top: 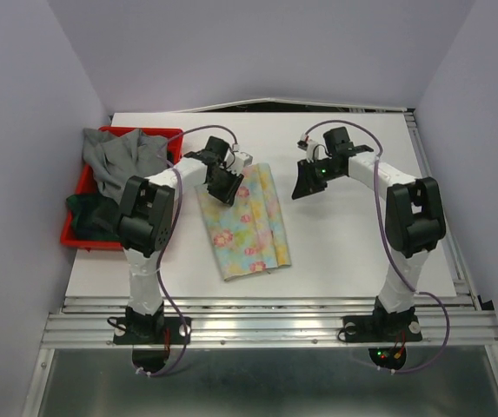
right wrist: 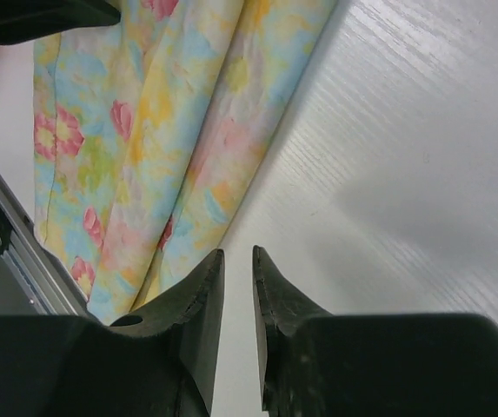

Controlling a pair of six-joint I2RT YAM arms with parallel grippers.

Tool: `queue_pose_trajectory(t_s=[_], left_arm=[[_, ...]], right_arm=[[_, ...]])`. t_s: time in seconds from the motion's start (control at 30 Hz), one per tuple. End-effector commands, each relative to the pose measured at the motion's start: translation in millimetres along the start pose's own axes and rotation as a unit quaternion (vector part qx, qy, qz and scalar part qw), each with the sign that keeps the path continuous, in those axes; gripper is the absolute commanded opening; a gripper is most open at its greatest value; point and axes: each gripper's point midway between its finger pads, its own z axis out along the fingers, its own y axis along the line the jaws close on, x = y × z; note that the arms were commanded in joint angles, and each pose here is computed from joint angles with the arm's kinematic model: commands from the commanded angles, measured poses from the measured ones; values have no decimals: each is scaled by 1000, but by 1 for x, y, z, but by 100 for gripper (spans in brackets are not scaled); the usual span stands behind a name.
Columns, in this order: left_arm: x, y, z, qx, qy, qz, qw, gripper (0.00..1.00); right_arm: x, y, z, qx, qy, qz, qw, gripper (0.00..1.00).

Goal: Fold and stack the skirts
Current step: Fold the skirt

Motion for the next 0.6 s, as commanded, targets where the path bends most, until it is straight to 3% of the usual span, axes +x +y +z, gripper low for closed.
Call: queue_pose_trajectory(t_s=[0.0,0.17,0.37,0.5,0.57], left_arm=[[-35,1,3,-11,-24,44,999,40],[-32,-2,46,1,22,98,995,41],[-36,-30,81,27,54,226,972,41],[-44,-47,88,41,49,289,955,41],[-54,-52,87,42,28,325,944,41]], right_arm=[[-22,2,-12,6,-38,-7,999,25],[-13,-10,-27,13,-45,24,999,25],[13,-20,-38,21,-37,63,997,25],[40,-12,-27,-10,-19,116,993,27],[54,-9,-20,-31,-12,144,989,35]])
